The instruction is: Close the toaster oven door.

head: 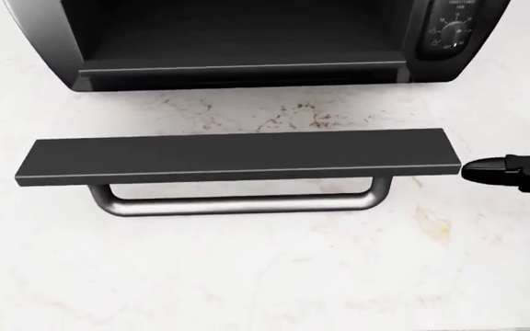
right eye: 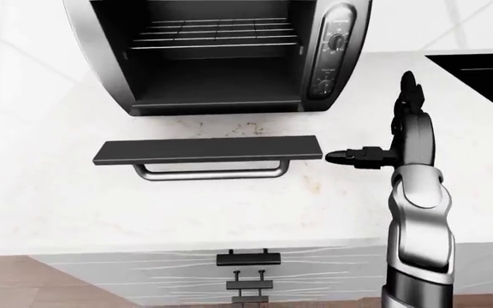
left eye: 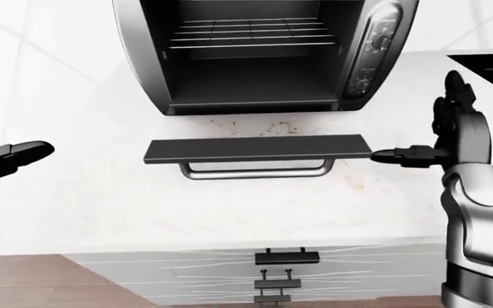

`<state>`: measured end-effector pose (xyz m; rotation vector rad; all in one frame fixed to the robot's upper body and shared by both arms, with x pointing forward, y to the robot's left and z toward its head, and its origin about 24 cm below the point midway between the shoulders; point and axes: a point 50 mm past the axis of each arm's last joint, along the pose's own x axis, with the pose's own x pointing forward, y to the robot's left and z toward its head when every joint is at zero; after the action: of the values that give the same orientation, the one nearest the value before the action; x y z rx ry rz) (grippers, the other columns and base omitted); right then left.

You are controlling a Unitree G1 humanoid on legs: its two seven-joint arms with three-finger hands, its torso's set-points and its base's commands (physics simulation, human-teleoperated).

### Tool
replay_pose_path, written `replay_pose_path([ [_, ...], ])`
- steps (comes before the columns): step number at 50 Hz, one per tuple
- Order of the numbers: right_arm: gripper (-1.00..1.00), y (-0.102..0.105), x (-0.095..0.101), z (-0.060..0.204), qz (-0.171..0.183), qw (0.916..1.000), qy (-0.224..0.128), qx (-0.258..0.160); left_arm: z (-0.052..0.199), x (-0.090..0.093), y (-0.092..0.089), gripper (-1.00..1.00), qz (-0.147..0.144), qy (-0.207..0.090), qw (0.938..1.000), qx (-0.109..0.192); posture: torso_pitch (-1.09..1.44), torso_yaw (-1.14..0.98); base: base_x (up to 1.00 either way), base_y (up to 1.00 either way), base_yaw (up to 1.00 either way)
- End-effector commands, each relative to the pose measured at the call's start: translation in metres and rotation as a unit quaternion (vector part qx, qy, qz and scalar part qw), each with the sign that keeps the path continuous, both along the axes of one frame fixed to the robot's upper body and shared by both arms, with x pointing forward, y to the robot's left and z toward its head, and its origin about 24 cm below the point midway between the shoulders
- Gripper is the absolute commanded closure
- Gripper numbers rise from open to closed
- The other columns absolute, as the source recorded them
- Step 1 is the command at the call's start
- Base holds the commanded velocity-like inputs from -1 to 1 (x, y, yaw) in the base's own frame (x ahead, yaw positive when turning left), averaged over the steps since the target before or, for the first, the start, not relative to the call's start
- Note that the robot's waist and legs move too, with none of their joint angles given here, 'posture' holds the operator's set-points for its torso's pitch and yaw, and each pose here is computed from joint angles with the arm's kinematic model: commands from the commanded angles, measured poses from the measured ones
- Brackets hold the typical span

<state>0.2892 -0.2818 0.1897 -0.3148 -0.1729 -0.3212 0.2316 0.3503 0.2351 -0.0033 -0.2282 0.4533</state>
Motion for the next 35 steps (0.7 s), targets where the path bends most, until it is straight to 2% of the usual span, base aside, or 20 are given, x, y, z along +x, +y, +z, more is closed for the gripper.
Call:
replay_pose_path([
  [1, -1.0, 0.002, -0.003, 0.019, 0.001, 0.9987, -0.045, -0.023, 0.019, -0.006, -0.002, -1.0, 0.003, -0.039, 0.9989, 0.026, 0.0, 0.0, 0.0, 0.0, 0.0],
  [6, -1.0, 0.004, -0.001, 0.017, -0.002, 0.9985, -0.044, -0.033, 0.019, -0.006, -0.002, -1.0, 0.003, -0.039, 0.9989, 0.026, 0.0, 0.0, 0.0, 0.0, 0.0],
  [7, -1.0, 0.005, -0.001, 0.017, -0.006, 0.9975, -0.047, -0.052, 0.019, -0.006, -0.002, -1.0, 0.003, -0.039, 0.9989, 0.026, 0.0, 0.0, 0.0, 0.0, 0.0],
  [9, -1.0, 0.006, -0.001, 0.017, -0.007, 0.9974, -0.047, -0.055, 0.02, -0.006, -0.001, -1.0, 0.003, -0.04, 0.9989, 0.025, 0.0, 0.0, 0.0, 0.0, 0.0],
  [35, -1.0, 0.023, 0.012, 0.005, 0.001, 0.9968, -0.043, -0.068, 0.021, -0.007, -0.002, -1.0, 0.0, -0.041, 0.9989, 0.025, 0.0, 0.0, 0.0, 0.0, 0.0],
])
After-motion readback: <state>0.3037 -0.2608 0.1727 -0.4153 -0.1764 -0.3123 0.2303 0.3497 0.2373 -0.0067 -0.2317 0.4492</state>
